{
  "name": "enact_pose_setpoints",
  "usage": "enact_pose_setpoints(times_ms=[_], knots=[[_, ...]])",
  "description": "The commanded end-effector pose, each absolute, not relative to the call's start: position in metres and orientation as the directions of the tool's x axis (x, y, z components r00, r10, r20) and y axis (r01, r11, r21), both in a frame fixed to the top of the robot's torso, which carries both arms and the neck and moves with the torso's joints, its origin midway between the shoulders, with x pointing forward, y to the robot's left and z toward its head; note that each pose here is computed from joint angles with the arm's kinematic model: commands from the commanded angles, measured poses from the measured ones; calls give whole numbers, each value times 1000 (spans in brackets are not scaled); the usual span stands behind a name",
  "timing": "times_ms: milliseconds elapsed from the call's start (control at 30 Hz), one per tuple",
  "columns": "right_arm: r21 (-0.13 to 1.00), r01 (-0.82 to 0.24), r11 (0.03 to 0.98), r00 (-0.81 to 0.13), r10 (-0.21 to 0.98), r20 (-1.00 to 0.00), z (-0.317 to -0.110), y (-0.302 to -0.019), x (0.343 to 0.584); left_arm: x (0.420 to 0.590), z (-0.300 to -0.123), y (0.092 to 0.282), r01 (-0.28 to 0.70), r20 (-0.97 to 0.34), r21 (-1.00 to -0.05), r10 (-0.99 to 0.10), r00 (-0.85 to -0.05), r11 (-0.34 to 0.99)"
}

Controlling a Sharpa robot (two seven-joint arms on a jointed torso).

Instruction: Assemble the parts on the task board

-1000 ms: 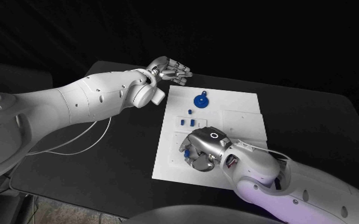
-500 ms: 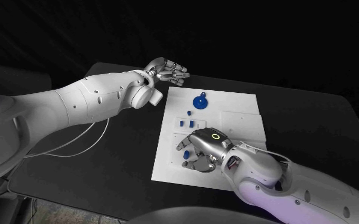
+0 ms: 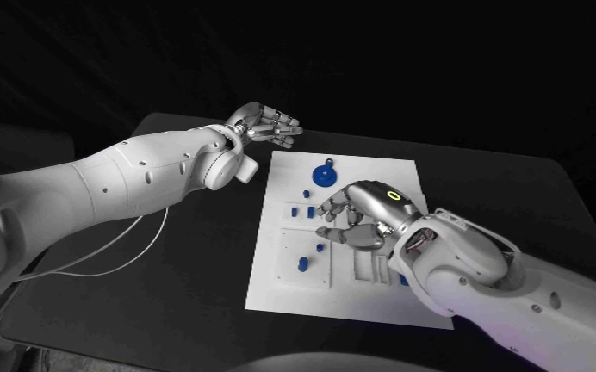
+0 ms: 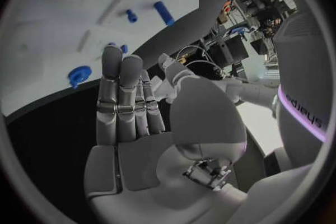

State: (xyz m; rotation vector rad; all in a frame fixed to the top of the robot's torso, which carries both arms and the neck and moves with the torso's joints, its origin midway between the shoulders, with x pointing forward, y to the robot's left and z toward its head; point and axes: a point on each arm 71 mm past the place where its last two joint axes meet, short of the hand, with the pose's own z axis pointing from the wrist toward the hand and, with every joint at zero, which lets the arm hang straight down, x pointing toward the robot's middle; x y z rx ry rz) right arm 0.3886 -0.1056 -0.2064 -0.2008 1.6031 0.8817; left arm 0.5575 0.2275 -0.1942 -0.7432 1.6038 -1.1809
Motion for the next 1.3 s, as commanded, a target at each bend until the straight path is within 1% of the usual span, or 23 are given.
enact_pose_setpoints(times_ms=[33,133,233,333,467,600,733,933,1100,1300], knots=[[619,-380,687,-413,473,-778,-208,-130,400,556,-187,231,137,-312,-950,-891,-331,282],[714,-205,670,-483,565,-669,-209,-160,417,555,-186,237,145,-287,-957,-895,-341,252],[739,-86,668,-510,608,-609,-214,-188,428,553,-185,243,152,-274,-960,-897,-347,235],[729,9,684,-539,618,-573,-219,-210,432,552,-184,247,158,-267,-962,-897,-351,224],[694,97,713,-605,596,-527,-223,-225,426,549,-184,250,165,-257,-964,-893,-369,209],[606,171,777,-677,540,-501,-227,-236,415,547,-183,253,168,-255,-964,-891,-376,205],[502,206,840,-716,480,-508,-229,-248,407,545,-185,256,166,-253,-965,-891,-376,204],[376,210,903,-760,392,-519,-232,-259,401,542,-193,258,151,-247,-967,-891,-381,204],[318,183,930,-785,333,-523,-236,-258,398,541,-201,258,132,-239,-970,-891,-387,203],[287,159,945,-784,298,-545,-240,-254,399,540,-210,257,115,-232,-972,-892,-389,203]])
